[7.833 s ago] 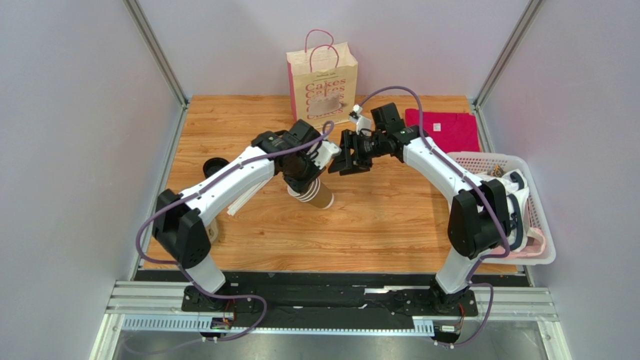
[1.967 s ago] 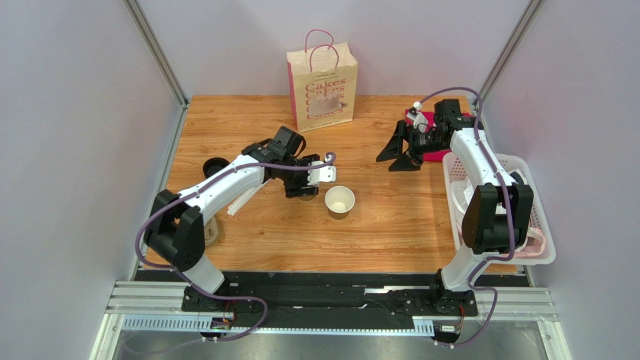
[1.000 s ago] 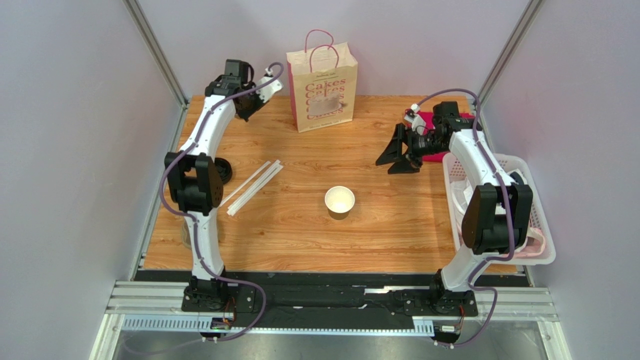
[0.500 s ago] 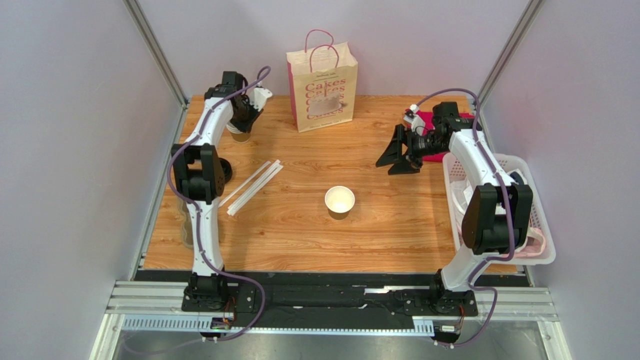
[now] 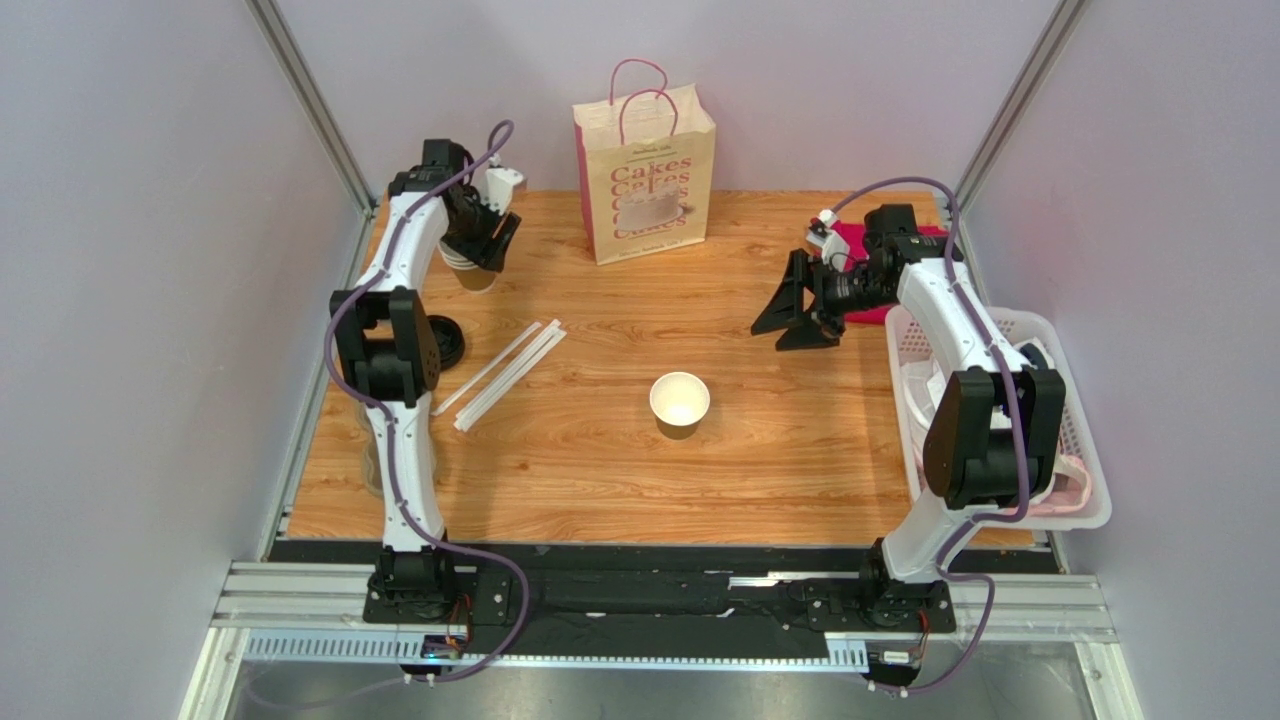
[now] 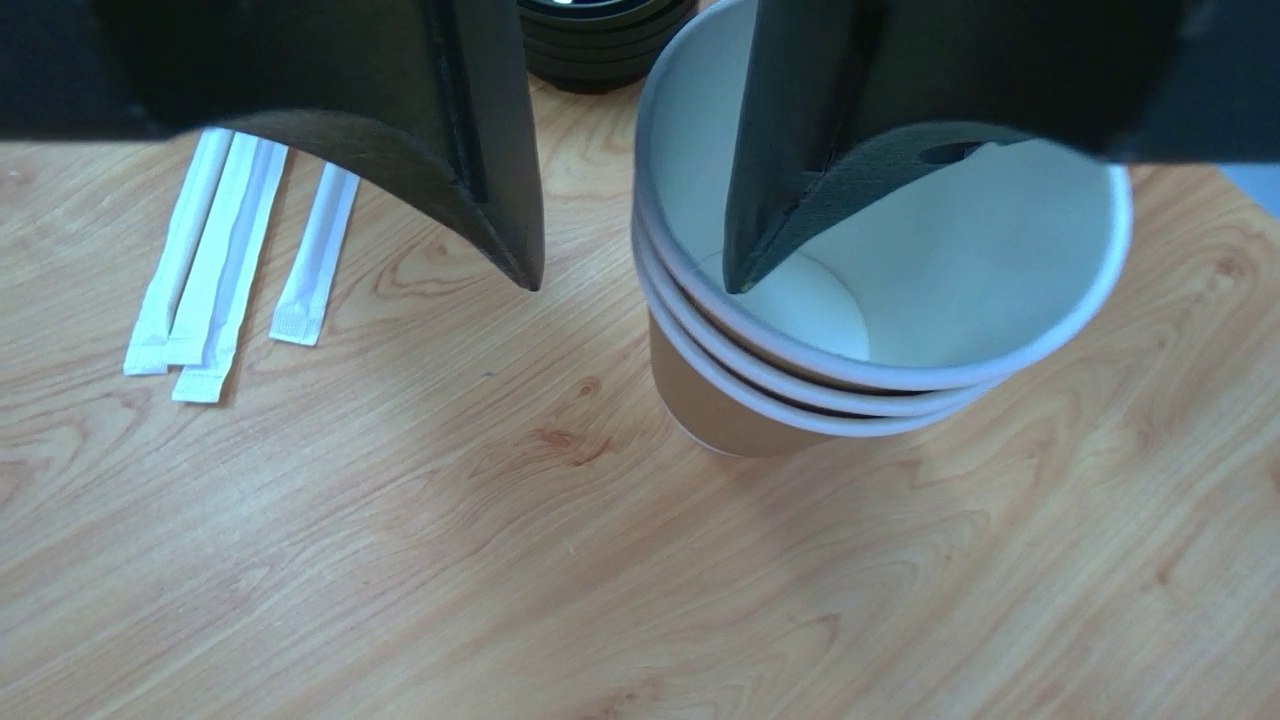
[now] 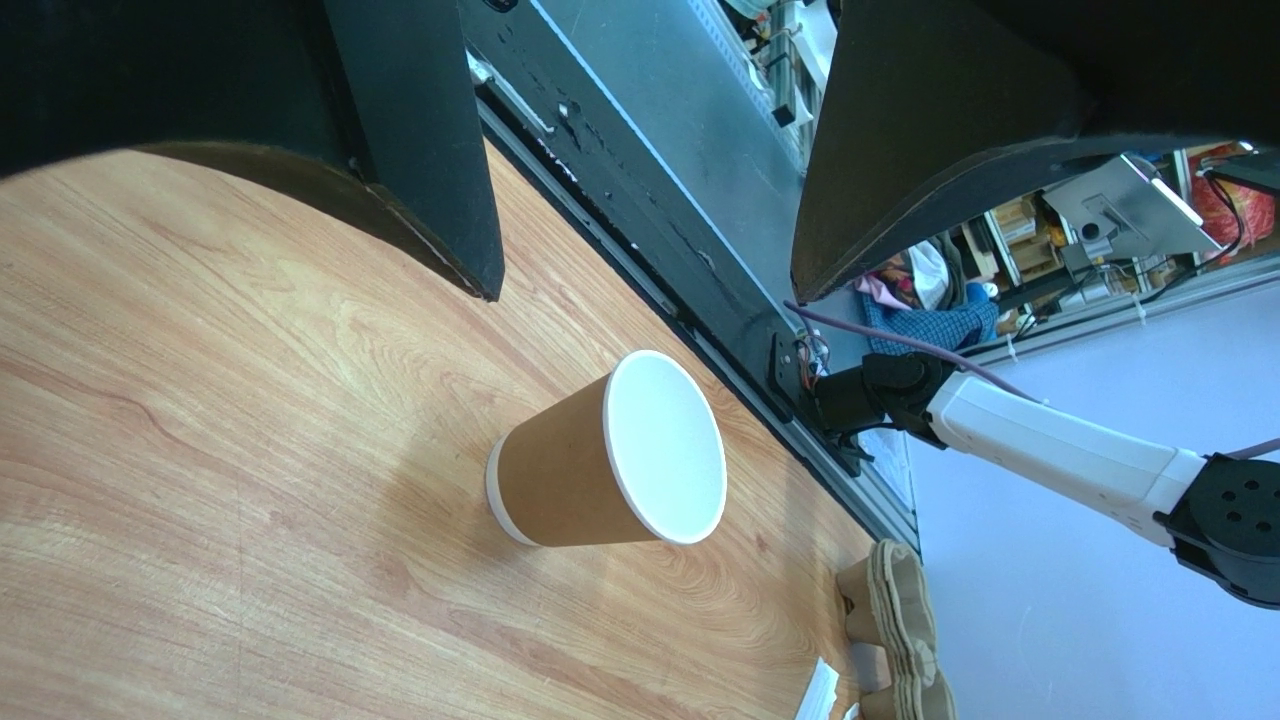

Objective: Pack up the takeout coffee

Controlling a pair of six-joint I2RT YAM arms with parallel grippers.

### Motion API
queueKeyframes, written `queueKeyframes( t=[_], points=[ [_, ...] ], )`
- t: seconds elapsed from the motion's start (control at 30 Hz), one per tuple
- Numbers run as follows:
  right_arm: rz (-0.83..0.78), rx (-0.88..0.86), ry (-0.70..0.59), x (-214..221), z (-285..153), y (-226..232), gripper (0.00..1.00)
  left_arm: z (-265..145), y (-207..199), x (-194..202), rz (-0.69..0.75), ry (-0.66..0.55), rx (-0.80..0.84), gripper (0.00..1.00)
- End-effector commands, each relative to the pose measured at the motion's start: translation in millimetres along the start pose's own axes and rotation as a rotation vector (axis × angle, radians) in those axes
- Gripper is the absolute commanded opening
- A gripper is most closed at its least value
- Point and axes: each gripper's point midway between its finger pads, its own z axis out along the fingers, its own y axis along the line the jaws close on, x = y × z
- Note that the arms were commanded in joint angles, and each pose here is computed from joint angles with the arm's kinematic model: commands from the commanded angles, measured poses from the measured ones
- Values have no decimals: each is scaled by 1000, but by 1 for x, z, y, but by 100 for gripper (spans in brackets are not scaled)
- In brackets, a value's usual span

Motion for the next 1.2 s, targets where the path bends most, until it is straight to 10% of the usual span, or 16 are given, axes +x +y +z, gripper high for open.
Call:
queueKeyframes(
  t=[0.0,0.07,0.43,0.6,0.77,1.17],
  points=[
    [-75,-17,-28,-6,-10,17,75,-65,24,-36,-21,-136,-85,71],
    [-88,-17,-33,-10,-12,20,75,-80,30,-39,-32,-154,-103,92],
    [-391,154,-139,-37,-53,44,78,-237,-10,-43,80,-401,-115,97],
    [-636,435,-292,-58,-78,33,100,-224,-46,44,351,-217,-154,99],
    [-843,512,-497,-71,-108,50,100,-213,-65,98,446,-57,20,99],
    [-712,287,-232,-28,-63,42,100,-143,-38,119,665,29,91,86]
  ],
)
